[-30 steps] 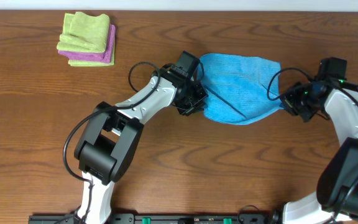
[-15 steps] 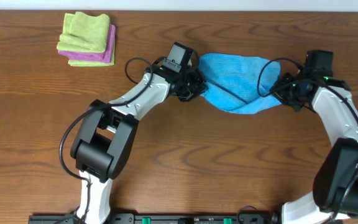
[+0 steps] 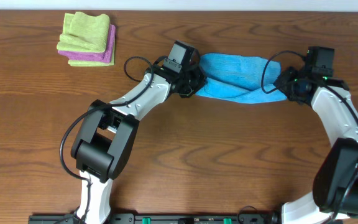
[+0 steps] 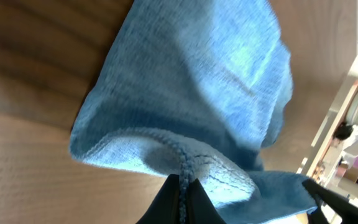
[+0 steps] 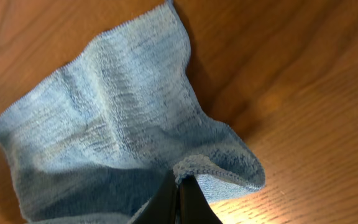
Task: Fold the cloth
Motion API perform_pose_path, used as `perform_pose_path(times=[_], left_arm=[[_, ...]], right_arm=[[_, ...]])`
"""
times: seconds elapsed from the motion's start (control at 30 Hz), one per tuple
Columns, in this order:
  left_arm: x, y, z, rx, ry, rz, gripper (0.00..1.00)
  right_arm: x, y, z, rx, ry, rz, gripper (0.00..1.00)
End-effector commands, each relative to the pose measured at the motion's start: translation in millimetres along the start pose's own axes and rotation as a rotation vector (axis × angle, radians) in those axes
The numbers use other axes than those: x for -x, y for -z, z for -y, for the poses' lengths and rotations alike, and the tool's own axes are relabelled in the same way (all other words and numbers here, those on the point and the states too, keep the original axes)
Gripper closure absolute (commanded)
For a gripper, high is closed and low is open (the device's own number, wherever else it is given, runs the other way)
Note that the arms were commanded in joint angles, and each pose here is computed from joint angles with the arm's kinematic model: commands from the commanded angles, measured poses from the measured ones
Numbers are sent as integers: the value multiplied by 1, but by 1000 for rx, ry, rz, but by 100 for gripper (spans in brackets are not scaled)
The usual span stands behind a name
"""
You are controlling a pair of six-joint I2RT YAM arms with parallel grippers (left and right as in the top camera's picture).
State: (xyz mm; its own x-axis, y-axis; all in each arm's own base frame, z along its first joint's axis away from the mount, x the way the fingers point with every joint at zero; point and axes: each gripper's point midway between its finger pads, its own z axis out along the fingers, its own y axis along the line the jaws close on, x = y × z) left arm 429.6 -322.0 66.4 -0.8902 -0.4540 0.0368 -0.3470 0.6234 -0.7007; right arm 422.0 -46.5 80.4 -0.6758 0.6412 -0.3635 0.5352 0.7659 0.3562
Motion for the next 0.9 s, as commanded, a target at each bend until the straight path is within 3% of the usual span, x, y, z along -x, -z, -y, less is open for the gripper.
perform_pose_path(times=[0.0, 0.87], left_arm=[[12, -3, 1, 9, 18, 62, 94], [58, 4, 15, -24, 35, 320, 94]], right_arm=[[4, -4, -8, -13, 40, 28, 98], [31, -37, -14, -18, 67, 160, 99]])
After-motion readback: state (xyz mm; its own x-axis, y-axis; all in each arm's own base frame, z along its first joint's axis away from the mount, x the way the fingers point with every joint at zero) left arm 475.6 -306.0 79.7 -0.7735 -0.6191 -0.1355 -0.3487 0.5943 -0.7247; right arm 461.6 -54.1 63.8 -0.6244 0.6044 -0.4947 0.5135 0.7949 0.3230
